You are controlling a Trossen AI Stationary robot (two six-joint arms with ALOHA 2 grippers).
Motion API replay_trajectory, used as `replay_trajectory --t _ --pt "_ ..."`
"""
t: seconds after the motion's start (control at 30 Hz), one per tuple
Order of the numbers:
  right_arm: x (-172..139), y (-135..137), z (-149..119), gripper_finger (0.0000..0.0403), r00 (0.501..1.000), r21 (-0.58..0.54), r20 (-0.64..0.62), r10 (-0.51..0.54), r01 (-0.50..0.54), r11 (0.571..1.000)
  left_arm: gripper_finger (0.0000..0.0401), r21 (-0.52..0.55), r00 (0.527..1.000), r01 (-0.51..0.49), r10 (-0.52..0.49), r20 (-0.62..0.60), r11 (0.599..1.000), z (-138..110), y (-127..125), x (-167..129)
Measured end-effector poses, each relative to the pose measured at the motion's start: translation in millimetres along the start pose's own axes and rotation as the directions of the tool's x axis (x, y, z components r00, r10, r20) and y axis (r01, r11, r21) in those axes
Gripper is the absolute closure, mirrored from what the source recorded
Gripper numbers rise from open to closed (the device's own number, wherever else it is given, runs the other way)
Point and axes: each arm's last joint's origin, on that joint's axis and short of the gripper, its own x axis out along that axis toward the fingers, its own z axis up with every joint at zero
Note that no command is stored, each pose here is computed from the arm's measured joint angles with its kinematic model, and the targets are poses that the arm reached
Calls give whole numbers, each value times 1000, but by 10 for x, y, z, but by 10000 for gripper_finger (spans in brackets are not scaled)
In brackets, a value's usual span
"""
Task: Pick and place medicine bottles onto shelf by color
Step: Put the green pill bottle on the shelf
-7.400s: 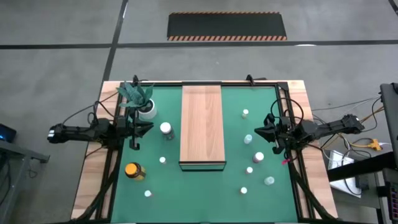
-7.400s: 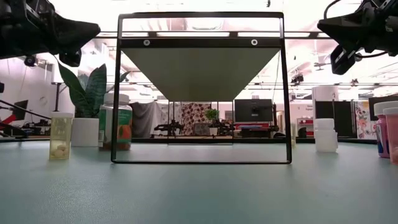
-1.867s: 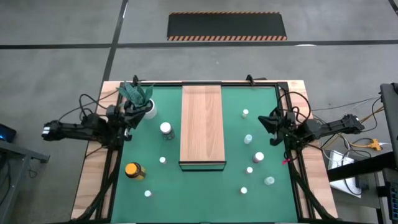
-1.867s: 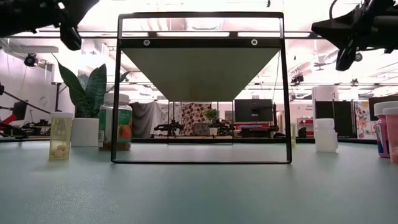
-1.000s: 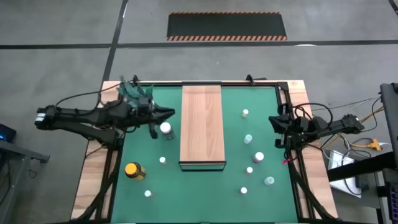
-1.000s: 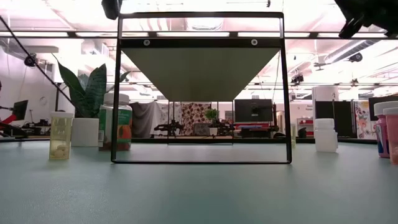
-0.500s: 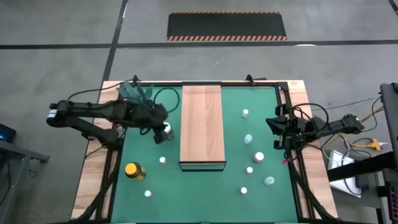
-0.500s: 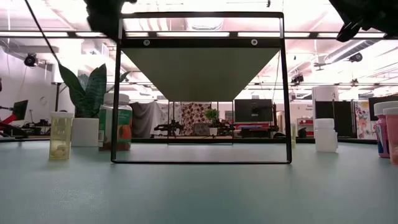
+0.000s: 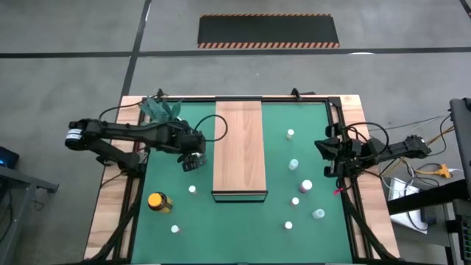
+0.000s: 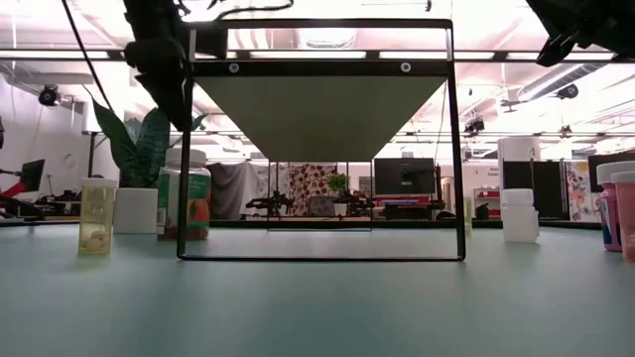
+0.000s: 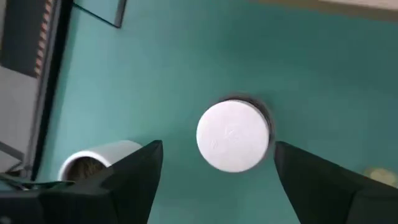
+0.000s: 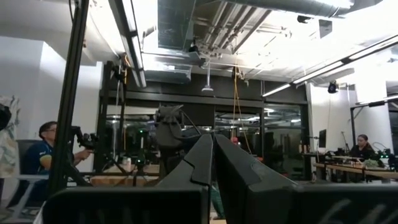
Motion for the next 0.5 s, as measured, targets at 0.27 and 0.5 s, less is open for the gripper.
replay_trajectory --t 0.27,0.5 --pt "0 2 -8 394 1000 -4 -8 2 -2 1000 121 -42 995 95 -94 26 995 -81 69 144" --pt "0 4 -16 394 1000 -6 -16 3 -3 1000 121 -54 994 111 -111 17 992 -111 75 260"
